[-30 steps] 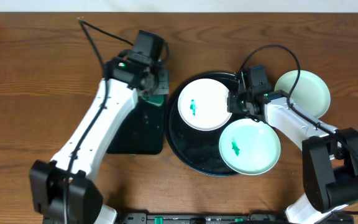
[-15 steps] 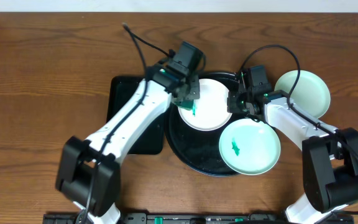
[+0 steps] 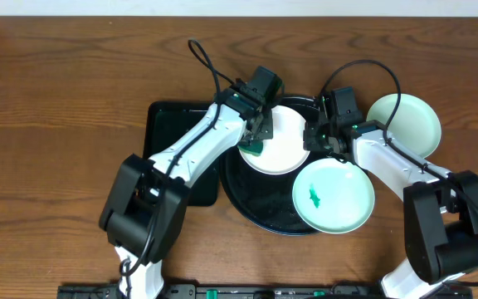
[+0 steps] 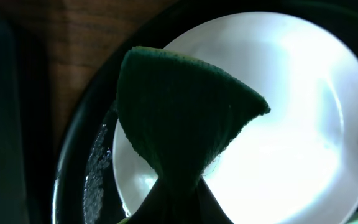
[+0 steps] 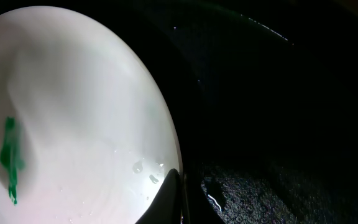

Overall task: Clean dirty plates on tray and stack at the side
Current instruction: 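Carry the sponge right onto the white plate with the left gripper, then scrub the white plate with the sponge while the right gripper holds it, then rub the sponge over the white plate's green mark, left gripper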

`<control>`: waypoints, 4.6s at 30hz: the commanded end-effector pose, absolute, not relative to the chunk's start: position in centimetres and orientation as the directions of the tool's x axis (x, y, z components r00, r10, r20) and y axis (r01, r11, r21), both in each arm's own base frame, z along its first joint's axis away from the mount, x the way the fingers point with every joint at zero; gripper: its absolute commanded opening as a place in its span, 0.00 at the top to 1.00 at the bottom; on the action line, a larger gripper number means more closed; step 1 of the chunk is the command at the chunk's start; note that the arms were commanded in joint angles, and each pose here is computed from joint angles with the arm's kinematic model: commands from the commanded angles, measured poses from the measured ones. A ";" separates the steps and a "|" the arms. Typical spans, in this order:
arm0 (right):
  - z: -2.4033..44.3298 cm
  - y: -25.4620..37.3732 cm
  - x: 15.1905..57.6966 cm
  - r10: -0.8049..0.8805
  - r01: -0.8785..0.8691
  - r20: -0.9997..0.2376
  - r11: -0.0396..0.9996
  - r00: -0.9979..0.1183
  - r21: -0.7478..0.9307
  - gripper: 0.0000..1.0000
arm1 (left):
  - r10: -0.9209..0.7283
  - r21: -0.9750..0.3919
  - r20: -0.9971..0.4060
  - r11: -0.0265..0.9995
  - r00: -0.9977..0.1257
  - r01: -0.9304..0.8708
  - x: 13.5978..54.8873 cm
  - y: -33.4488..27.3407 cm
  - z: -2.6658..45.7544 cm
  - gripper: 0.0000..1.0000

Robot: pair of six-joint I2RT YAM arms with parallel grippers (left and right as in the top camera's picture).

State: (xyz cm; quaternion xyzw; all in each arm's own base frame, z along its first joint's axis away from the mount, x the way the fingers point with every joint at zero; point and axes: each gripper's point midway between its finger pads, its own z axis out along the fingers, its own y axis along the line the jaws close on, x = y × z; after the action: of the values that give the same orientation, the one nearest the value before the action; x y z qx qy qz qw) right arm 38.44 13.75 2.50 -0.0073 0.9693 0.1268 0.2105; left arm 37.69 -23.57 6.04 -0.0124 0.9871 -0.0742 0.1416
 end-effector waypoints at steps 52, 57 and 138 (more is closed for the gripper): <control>1.3 13.2 38.9 0.050 -0.045 -0.443 0.978 -0.895 0.203 0.99 | -0.046 -0.096 -0.197 0.995 -0.979 -0.028 37.9 -24.3 -0.6 0.93; 1.0 13.2 38.8 0.049 -0.044 -0.437 0.979 -0.898 0.201 0.89 | -0.046 -0.096 -0.197 0.995 -0.979 -0.028 37.9 -24.3 -0.6 0.93; 0.3 14.2 38.9 0.046 -0.066 -0.426 0.967 -0.904 0.246 0.99 | -0.037 -0.255 -0.217 0.967 -0.976 0.020 38.6 -24.7 3.3 0.93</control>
State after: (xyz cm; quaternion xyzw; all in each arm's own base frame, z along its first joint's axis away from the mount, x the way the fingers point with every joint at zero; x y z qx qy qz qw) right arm 39.22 13.96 1.06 -0.0024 0.9655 0.1246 0.2287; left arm 38.91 -25.26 4.82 -0.0054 0.9818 -0.1450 0.1228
